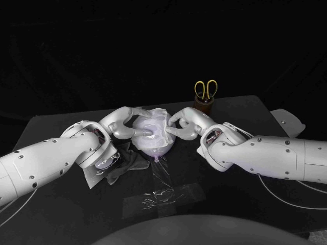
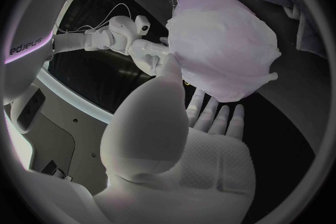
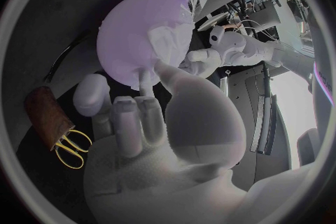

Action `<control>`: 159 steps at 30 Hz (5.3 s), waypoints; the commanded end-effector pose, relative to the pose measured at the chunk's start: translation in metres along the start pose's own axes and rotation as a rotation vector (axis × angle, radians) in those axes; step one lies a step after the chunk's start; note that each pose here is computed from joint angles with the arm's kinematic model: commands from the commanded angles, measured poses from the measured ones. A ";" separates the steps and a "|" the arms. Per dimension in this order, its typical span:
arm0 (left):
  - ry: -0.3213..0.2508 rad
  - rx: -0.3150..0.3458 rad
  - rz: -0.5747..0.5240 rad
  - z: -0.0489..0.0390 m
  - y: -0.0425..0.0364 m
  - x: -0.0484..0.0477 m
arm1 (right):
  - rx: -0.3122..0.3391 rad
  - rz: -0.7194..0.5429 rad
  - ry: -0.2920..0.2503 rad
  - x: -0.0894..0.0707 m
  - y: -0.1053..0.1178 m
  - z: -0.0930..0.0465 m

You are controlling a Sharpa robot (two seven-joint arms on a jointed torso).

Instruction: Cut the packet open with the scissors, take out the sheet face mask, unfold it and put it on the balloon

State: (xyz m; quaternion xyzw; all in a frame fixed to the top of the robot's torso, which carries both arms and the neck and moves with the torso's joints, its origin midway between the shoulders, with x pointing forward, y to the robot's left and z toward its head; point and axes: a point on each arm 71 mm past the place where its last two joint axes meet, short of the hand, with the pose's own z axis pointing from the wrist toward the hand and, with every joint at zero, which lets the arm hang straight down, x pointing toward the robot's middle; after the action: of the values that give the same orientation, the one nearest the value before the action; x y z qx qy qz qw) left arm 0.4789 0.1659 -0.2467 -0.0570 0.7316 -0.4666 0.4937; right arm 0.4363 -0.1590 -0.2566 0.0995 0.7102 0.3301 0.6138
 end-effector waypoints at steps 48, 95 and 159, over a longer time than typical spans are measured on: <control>0.033 -0.010 -0.012 -0.0007 0.0007 0.0049 | 0.082 0.074 -0.109 -0.024 -0.026 -0.019; 0.036 -0.008 -0.018 0.0002 -0.0003 0.0060 | -0.004 0.080 0.025 0.004 0.005 -0.009; 0.036 -0.010 -0.025 -0.0001 -0.0001 0.0061 | 0.034 0.059 -0.093 -0.021 -0.019 -0.030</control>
State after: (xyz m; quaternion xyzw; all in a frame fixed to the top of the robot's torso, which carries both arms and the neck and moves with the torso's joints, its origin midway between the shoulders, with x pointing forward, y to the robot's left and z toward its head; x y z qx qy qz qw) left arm 0.4783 0.1648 -0.2465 -0.0623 0.7323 -0.4697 0.4891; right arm 0.4194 -0.1974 -0.2505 0.1505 0.6823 0.3154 0.6421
